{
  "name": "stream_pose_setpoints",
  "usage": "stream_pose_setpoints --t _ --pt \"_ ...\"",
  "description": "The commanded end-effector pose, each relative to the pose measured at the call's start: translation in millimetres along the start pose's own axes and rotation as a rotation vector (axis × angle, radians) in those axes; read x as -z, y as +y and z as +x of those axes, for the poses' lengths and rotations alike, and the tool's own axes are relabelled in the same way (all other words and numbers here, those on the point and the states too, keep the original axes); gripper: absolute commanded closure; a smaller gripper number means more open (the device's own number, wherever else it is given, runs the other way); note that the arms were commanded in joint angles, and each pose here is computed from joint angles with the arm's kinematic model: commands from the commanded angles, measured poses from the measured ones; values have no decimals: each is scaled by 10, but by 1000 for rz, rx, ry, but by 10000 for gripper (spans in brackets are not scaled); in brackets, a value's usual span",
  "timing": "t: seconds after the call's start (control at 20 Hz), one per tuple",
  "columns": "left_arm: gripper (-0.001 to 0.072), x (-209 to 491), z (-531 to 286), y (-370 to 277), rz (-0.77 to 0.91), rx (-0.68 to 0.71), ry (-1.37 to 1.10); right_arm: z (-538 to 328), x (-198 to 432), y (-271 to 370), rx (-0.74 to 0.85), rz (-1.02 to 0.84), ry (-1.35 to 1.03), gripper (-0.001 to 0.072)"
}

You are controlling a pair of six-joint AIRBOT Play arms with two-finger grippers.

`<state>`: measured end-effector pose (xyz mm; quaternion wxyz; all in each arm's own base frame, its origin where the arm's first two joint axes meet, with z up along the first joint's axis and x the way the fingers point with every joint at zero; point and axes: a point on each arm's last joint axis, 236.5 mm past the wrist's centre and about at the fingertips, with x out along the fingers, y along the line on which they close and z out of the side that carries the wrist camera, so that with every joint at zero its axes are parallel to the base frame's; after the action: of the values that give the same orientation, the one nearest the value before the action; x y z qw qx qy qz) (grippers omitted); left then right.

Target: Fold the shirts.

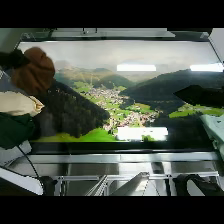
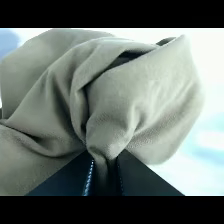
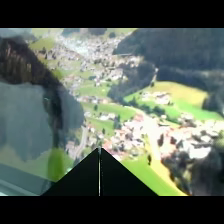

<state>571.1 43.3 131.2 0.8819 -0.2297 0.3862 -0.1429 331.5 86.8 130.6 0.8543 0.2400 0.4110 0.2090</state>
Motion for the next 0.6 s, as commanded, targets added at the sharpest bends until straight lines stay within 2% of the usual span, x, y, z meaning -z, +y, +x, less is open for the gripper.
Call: stream_pose_setpoints --t 0.0,0.05,0.1,0.15,0.2,0.25,0.45,0.55 --pt "686 122 -736 -1935 105 420 -43 2 -3 -1 1 -1 -1 689" --pt "687 233 -790 -2155 146 425 -33 2 0 -2 1 -1 0 688" --pt "687 374 -792 -2311 179 416 -10 2 -1 0 0 -1 0 651" --pt "683 534 -765 -2420 195 406 25 2 3 1 0 -1 2 419" --pt "462 703 -722 -2512 201 398 63 1 6 0 0 -1 3 197" --pt "375 852 -680 -2554 195 388 101 0 11 3 -1 -1 5 137" --pt "375 1290 -628 -2385 188 309 241 5 17 -1 -2 1 8 139" --pt "375 1551 -626 -1969 154 193 346 84 39 -70 -1 23 33 139"
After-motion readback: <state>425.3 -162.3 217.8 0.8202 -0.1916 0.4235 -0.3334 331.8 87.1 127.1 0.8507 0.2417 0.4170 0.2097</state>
